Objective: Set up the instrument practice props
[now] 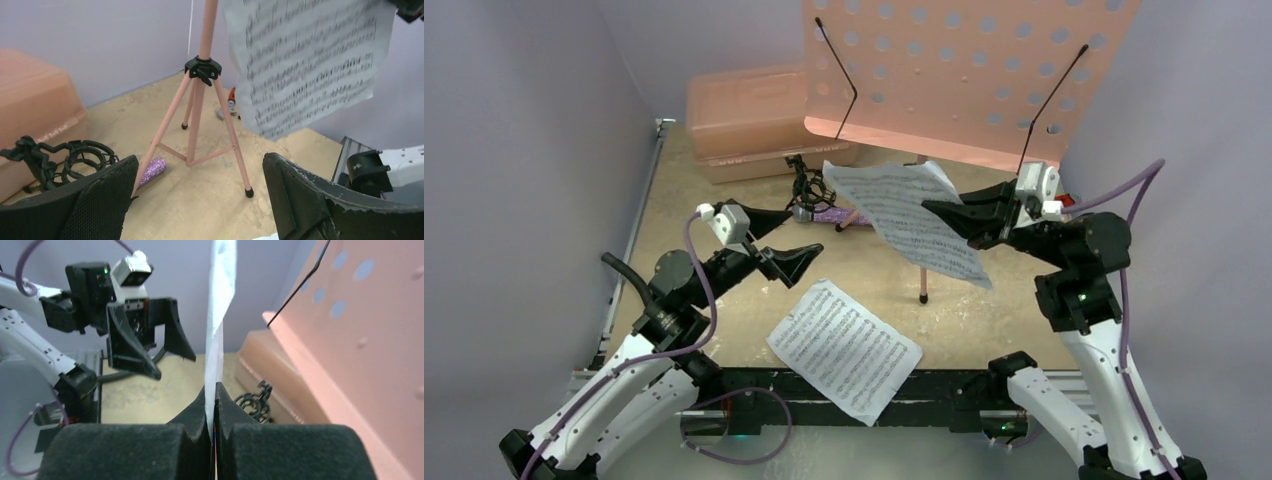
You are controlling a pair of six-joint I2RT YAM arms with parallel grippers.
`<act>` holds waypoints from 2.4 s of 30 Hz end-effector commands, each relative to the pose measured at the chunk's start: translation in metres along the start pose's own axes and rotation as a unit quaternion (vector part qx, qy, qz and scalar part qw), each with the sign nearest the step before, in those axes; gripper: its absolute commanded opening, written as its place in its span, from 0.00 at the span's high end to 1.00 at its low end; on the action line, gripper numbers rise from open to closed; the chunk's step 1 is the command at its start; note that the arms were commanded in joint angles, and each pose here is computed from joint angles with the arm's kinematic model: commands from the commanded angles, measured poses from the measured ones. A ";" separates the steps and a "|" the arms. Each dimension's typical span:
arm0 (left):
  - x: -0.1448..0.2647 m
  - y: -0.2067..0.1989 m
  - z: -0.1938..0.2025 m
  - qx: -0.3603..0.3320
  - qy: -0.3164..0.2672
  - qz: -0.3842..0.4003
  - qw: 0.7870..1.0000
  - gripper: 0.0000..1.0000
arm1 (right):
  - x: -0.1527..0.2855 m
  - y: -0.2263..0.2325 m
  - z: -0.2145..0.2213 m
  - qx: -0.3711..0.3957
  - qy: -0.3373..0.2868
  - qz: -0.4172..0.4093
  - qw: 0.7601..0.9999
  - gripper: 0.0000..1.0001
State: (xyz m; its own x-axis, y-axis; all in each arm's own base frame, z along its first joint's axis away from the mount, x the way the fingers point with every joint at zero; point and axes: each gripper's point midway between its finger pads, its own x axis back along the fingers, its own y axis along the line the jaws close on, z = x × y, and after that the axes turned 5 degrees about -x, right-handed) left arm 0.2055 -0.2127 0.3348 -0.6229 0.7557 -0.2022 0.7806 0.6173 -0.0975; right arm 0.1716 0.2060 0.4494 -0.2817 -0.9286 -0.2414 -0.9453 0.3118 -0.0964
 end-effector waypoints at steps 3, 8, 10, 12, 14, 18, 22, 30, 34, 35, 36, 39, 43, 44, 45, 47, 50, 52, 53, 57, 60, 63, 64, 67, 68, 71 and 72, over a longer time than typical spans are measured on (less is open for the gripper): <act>-0.007 -0.024 -0.033 -0.083 -0.052 0.082 0.992 0.07 | 0.000 0.003 -0.072 0.047 -0.091 0.028 0.994 1.00; -0.023 -0.037 -0.047 -0.083 -0.070 0.127 0.986 0.11 | -0.002 0.003 -0.097 0.050 -0.126 0.033 0.990 1.00; -0.033 -0.044 -0.056 -0.083 -0.078 0.152 0.982 0.14 | -0.005 0.004 -0.099 0.051 -0.124 0.023 0.991 1.00; -0.043 -0.049 -0.065 -0.086 -0.083 0.174 0.977 0.15 | -0.008 0.003 -0.099 0.052 -0.119 0.013 0.991 1.00; -0.054 -0.051 -0.073 -0.091 -0.090 0.183 0.975 0.15 | -0.008 0.004 -0.102 0.056 -0.121 0.010 0.991 1.00; -0.071 -0.050 -0.090 -0.101 -0.122 0.184 0.970 0.15 | -0.007 0.010 -0.109 0.065 -0.129 0.002 0.989 1.00; -0.084 -0.058 -0.100 -0.090 -0.151 0.204 0.963 0.16 | -0.008 0.014 -0.111 0.065 -0.129 -0.011 0.989 1.00; -0.097 -0.083 -0.099 -0.074 -0.156 0.249 0.953 0.24 | -0.009 0.018 -0.120 0.065 -0.140 -0.025 0.988 1.00; -0.095 -0.088 -0.104 -0.063 -0.167 0.258 0.950 0.29 | -0.010 0.020 -0.121 0.061 -0.141 -0.029 0.988 1.00; -0.094 -0.089 -0.106 -0.062 -0.168 0.260 0.949 0.30 | -0.009 0.020 -0.120 0.059 -0.140 -0.029 0.988 1.00; -0.093 -0.090 -0.107 -0.060 -0.169 0.261 0.948 0.32 | -0.010 0.019 -0.119 0.057 -0.139 -0.029 0.988 1.00; -0.088 -0.097 -0.110 -0.053 -0.170 0.279 0.944 0.35 | -0.010 0.021 -0.116 0.050 -0.138 -0.035 0.989 1.00; -0.086 -0.109 -0.110 -0.043 -0.162 0.308 0.936 0.43 | -0.011 0.019 -0.113 0.048 -0.135 -0.035 0.989 1.00; -0.087 -0.112 -0.110 -0.039 -0.160 0.314 0.935 0.45 | -0.011 0.018 -0.113 0.048 -0.134 -0.035 0.989 1.00; -0.087 -0.115 -0.110 -0.035 -0.159 0.318 0.934 0.46 | -0.012 0.018 -0.112 0.048 -0.133 -0.037 0.989 1.00; -0.088 -0.119 -0.111 -0.031 -0.159 0.323 0.932 0.49 | -0.013 0.018 -0.111 0.045 -0.132 -0.041 0.989 1.00; -0.091 -0.119 -0.113 -0.025 -0.155 0.324 0.933 0.53 | -0.013 0.019 -0.111 0.042 -0.134 -0.044 0.989 1.00; -0.094 -0.120 -0.113 -0.019 -0.149 0.327 0.933 0.57 | -0.012 0.020 -0.110 0.038 -0.134 -0.047 0.989 1.00; -0.095 -0.122 -0.113 -0.016 -0.147 0.330 0.932 0.59 | -0.012 0.021 -0.109 0.037 -0.134 -0.049 0.989 1.00; -0.097 -0.125 -0.114 -0.011 -0.152 0.339 0.928 0.72 | -0.011 0.022 -0.107 0.034 -0.129 -0.047 0.990 1.00; -0.097 -0.125 -0.115 -0.007 -0.158 0.338 0.928 0.88 | -0.010 0.022 -0.105 0.036 -0.125 -0.041 0.991 1.00; -0.097 -0.123 -0.112 -0.002 -0.156 0.333 0.930 1.00 | -0.009 0.021 -0.103 0.036 -0.119 -0.036 0.992 1.00; -0.096 -0.122 -0.113 0.001 -0.157 0.330 0.931 1.00 | -0.009 0.021 -0.102 0.036 -0.118 -0.034 0.992 1.00; -0.094 -0.116 -0.114 0.012 -0.162 0.307 0.938 1.00 | -0.008 0.020 -0.103 0.037 -0.119 -0.026 0.992 0.95; -0.093 -0.114 -0.114 0.016 -0.164 0.299 0.940 1.00 | -0.008 0.019 -0.103 0.035 -0.119 -0.025 0.992 0.88; -0.086 -0.109 -0.113 0.019 -0.171 0.278 0.945 1.00 | -0.007 0.019 -0.102 0.030 -0.117 -0.021 0.992 0.70; -0.084 -0.106 -0.111 0.022 -0.170 0.270 0.947 1.00 | -0.007 0.019 -0.102 0.032 -0.117 -0.020 0.992 0.65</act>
State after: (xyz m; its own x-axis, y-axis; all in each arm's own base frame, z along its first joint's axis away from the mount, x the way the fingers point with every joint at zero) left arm 0.1763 -0.3357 0.4528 -0.0473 0.8855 -0.4622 0.9934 0.0900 0.0709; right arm 0.1420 0.1995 0.5441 -0.1900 -0.8752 -0.4449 -0.9470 0.2830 -0.1521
